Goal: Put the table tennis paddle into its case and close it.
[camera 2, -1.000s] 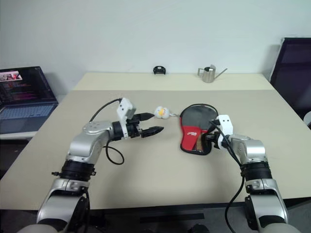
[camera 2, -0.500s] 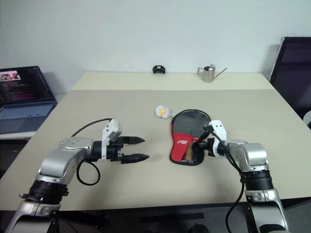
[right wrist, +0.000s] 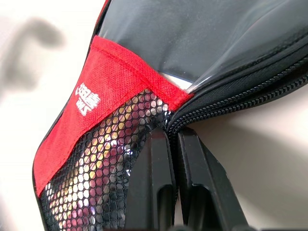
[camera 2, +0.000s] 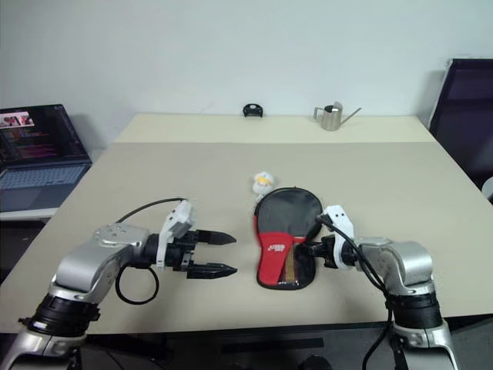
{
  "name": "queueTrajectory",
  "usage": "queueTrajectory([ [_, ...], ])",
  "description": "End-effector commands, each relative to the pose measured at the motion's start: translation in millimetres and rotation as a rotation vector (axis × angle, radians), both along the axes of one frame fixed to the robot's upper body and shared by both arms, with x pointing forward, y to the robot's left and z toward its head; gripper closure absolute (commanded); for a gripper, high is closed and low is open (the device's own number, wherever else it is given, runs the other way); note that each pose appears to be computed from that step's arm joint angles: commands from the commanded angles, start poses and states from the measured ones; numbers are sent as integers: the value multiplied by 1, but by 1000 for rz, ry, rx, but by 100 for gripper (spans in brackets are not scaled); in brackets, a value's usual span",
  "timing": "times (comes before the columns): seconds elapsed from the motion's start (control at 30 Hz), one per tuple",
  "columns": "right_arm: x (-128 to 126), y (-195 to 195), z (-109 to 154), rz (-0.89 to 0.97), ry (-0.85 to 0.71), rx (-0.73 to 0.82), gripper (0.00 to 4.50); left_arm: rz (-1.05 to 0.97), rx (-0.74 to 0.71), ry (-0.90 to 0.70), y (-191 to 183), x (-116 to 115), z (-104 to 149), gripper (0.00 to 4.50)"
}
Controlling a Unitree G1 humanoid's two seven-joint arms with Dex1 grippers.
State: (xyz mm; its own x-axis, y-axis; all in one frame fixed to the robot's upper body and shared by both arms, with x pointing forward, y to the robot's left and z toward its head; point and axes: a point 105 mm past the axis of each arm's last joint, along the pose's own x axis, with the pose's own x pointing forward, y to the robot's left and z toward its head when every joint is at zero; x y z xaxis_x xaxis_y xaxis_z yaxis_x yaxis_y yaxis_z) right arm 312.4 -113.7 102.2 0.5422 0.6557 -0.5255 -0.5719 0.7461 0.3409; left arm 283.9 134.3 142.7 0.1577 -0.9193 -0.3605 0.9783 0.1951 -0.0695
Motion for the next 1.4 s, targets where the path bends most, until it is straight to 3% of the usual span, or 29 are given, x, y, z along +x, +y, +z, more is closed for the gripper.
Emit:
queueTrajectory([
  [0.03, -13, 0, 10, 24, -19, 22, 449, -62, -6, -26, -4, -11, 9, 0],
  [0.27, -40, -3, 6, 31, 28, 21, 449, -127, 12, -23, -2, -24, 10, 0],
  [0.6, -58, -8, 0, 29, 58, 24, 449, -177, 63, -75, 3, -34, 19, 0],
  [1.4, -37, -39, -4, -124, 29, -58, 449, -143, 59, -88, 6, -29, 9, 0],
])
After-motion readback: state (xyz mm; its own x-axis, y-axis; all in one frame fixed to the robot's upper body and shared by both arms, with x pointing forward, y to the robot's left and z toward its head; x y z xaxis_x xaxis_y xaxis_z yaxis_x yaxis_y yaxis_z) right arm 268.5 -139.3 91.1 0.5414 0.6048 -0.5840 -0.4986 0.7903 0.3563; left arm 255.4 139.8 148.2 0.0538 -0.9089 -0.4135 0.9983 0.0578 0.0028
